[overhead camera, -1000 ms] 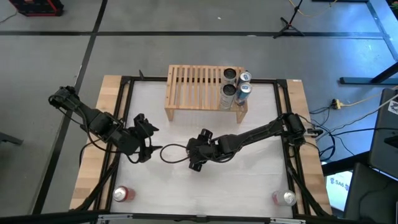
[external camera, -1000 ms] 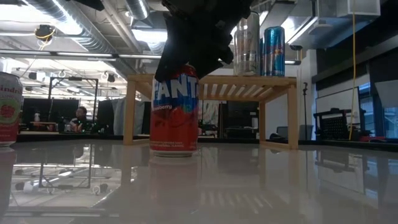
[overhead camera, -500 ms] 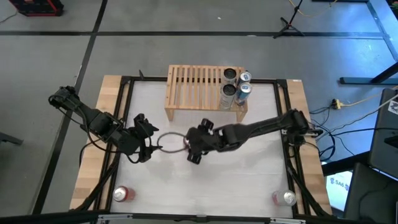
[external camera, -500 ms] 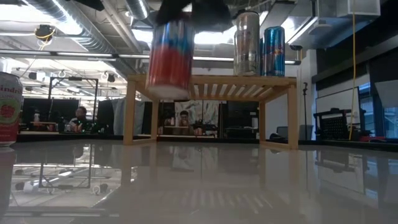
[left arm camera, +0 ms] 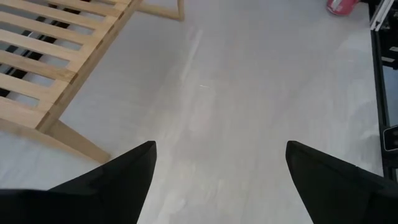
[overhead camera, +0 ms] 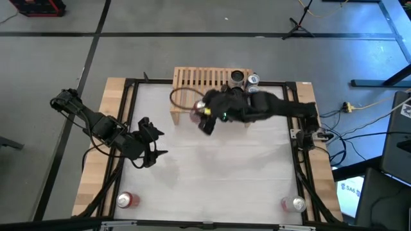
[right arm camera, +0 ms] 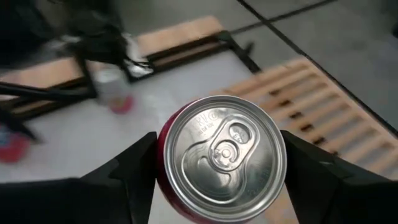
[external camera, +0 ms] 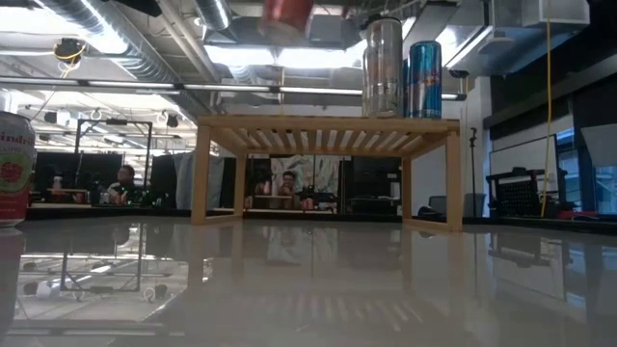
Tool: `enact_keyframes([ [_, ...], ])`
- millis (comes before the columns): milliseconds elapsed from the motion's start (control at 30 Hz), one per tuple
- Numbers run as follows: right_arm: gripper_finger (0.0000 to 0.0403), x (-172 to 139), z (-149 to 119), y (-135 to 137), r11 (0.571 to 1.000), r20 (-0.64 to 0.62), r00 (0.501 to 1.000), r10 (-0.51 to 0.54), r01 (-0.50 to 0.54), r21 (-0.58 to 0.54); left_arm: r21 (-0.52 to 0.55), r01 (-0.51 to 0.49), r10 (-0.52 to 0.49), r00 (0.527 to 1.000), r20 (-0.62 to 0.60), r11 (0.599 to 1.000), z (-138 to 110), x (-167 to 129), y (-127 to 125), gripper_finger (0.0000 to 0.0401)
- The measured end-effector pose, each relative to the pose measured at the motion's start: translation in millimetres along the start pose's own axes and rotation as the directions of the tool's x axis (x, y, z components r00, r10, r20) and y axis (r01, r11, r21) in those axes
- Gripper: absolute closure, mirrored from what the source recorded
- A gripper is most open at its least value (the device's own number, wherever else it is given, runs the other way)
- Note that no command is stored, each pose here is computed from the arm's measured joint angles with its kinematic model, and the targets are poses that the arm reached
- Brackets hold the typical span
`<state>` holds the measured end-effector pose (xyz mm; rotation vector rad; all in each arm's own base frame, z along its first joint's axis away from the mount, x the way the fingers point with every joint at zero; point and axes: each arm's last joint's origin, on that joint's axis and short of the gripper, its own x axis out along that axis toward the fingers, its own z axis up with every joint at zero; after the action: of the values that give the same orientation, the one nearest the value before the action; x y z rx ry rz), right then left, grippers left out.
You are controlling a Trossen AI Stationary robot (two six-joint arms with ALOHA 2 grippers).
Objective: Place canned beverage on shelf
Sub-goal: Put the top red soda can on the shelf
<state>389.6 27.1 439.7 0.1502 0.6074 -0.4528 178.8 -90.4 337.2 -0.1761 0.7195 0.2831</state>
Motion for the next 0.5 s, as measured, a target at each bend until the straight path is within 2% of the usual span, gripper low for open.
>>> enact_keyframes([
  [200,0.014,12.4,4.0,-38.6,0.994,-0.062,0.993,-0.104,0.106,0.019,-0.001,0.001,-0.001,1.0,0.002,1.0,0.2,0.0,-0.1,0.0054],
  [500,0.014,30.2,10.4,-89.7,0.978,-0.128,0.972,-0.199,0.205,0.034,-0.006,0.004,-0.004,1.0,0.005,1.0,0.5,0.1,-0.4,0.0054],
])
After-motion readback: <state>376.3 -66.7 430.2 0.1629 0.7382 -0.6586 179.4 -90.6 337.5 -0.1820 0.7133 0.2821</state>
